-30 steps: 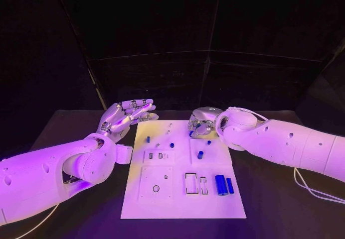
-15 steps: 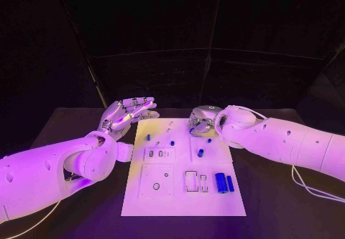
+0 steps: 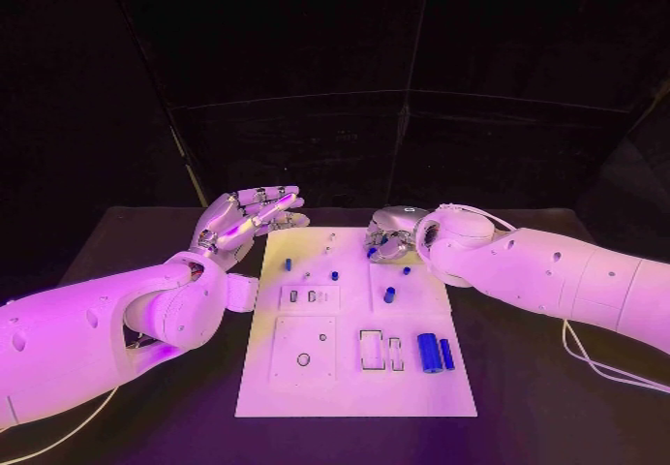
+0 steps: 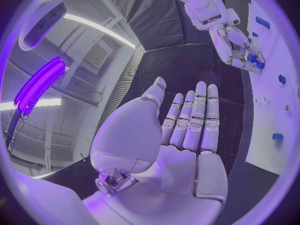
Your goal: Assemble the parts on the task board
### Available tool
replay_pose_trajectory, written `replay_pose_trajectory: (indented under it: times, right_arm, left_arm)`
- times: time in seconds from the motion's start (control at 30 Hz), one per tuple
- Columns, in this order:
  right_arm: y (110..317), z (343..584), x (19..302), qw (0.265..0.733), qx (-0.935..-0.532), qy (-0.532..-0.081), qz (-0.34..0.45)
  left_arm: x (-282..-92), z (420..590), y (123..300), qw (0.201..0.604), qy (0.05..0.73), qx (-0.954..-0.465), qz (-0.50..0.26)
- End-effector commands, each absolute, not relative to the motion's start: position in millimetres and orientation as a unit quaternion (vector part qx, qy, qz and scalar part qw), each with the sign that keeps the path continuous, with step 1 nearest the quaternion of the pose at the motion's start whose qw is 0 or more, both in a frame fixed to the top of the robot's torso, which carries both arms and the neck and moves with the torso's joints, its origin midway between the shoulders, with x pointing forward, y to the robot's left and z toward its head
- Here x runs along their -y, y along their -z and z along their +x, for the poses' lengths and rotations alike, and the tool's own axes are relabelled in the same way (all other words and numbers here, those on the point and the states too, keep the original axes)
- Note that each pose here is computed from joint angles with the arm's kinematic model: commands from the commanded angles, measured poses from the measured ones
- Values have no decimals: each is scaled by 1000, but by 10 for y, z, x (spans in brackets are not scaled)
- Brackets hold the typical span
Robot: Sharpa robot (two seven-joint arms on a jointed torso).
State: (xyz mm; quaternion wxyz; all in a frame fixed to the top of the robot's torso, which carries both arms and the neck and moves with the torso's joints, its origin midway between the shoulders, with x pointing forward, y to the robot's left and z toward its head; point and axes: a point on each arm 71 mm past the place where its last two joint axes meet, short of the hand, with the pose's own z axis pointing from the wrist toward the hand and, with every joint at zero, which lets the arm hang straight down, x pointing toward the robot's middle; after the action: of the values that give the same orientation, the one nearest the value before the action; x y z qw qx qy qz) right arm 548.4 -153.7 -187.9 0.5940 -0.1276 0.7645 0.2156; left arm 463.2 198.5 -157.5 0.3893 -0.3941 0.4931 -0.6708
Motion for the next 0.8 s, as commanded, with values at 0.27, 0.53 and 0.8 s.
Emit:
replay_pose_trajectory:
  times: [0.27,0.53,0.8]
  right_arm:
    - [1933,5492,1560,590,-768,-215,-124]
    - [1881,5476,1573,614,-749,-224,-111]
    - [1795,5388,1537,635,-724,-252,-97]
  left_arm:
    - [-1972,4632,1563,386,677,-493,-387]
    - [-1973,4631,1565,386,676,-494,-387]
    - [-1998,4630,1564,388,674,-494,-388]
